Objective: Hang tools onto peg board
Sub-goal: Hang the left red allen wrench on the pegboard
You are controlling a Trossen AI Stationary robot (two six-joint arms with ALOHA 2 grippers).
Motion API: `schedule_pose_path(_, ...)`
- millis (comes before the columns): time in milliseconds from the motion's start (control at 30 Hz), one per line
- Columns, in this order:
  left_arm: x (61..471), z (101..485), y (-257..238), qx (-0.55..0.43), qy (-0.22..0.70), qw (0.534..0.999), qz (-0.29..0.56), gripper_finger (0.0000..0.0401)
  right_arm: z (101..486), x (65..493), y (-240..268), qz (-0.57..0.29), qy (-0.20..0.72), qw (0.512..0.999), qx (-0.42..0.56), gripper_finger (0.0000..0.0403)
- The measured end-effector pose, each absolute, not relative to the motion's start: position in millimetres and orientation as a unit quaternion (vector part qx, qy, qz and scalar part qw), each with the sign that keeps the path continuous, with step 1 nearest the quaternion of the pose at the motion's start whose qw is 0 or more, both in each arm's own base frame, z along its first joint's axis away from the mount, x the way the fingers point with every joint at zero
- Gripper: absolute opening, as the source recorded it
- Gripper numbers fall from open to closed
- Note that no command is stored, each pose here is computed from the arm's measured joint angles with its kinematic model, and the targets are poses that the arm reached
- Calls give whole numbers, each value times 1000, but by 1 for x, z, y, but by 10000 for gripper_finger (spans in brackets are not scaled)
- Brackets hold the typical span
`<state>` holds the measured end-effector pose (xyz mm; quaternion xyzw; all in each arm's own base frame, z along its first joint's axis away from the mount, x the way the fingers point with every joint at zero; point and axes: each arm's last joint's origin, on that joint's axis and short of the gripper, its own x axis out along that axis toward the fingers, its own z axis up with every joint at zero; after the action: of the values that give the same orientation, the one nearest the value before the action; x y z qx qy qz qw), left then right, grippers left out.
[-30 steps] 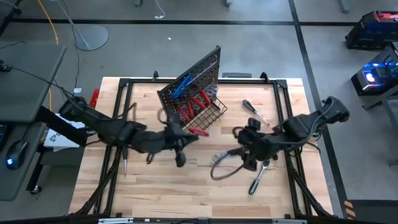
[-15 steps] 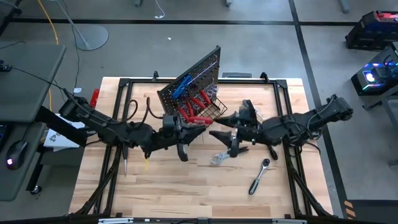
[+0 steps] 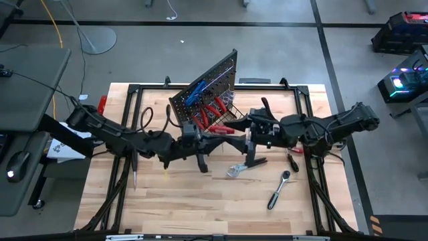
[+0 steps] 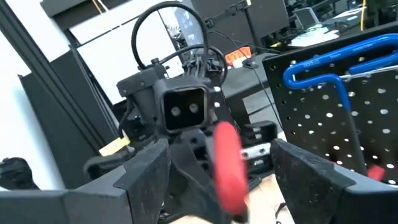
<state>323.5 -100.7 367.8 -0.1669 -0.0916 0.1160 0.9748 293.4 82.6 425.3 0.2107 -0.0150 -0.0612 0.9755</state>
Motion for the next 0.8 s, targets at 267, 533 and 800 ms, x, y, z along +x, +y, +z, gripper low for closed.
schedule_pose_path(267,328,366,-94,-170,-94,973,129,0,424,295,82,-51,-9,977,207,263)
schedule_pose_path(533,329,365,-90,-173,-92,973,122,0,424,297,75,-64,-12,976,208,217)
schedule_pose_path(800,329,365,-90,-172,-92,973,123,0,423,299,68,-72,-11,976,205,118)
